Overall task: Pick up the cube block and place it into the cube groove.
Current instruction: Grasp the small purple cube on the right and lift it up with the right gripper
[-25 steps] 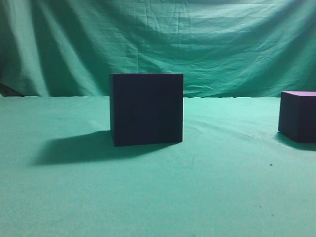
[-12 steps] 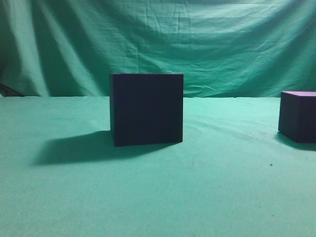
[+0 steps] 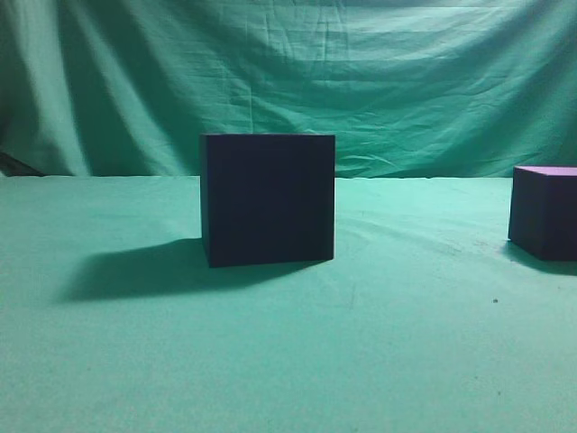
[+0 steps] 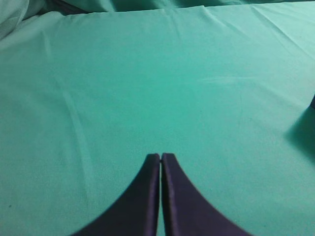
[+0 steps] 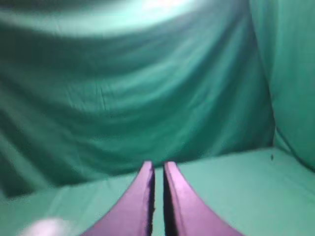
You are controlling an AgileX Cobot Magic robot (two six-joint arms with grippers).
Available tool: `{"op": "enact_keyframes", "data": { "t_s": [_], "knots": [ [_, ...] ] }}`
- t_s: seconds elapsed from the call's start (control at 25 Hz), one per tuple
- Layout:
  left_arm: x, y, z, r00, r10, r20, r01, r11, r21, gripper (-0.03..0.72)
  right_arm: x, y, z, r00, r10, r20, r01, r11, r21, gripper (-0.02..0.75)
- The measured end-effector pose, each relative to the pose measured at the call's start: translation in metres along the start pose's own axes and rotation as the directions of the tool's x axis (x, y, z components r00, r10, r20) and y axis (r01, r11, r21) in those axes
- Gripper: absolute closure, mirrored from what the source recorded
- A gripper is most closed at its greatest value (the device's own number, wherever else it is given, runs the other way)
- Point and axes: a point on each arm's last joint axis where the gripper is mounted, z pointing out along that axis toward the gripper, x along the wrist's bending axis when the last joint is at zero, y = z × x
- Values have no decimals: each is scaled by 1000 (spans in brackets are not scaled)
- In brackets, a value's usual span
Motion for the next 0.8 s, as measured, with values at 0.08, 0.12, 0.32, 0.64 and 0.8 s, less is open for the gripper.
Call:
{"op": "enact_keyframes", "data": {
  "t_s": [0.08,0.12,0.32,0.64,0.8],
  "knots": [
    [0,0,0,1000,0,0,0,1000,0,688,0,4,0,1000,13,0,-13,999,-36,738],
    [0,0,0,1000,0,0,0,1000,0,688,1,7,0,1000,16,-3,-16,1000,-21,738],
    [0,0,0,1000,0,0,0,1000,0,688,12,31,16,1000,24,0,-24,981,192,738],
    [0,0,0,1000,0,0,0,1000,0,688,21,29,67,995,67,75,-101,737,668,738],
    [0,0,0,1000,0,0,0,1000,0,688,29,27,89,999,-4,-51,45,546,837,738]
  ]
}}
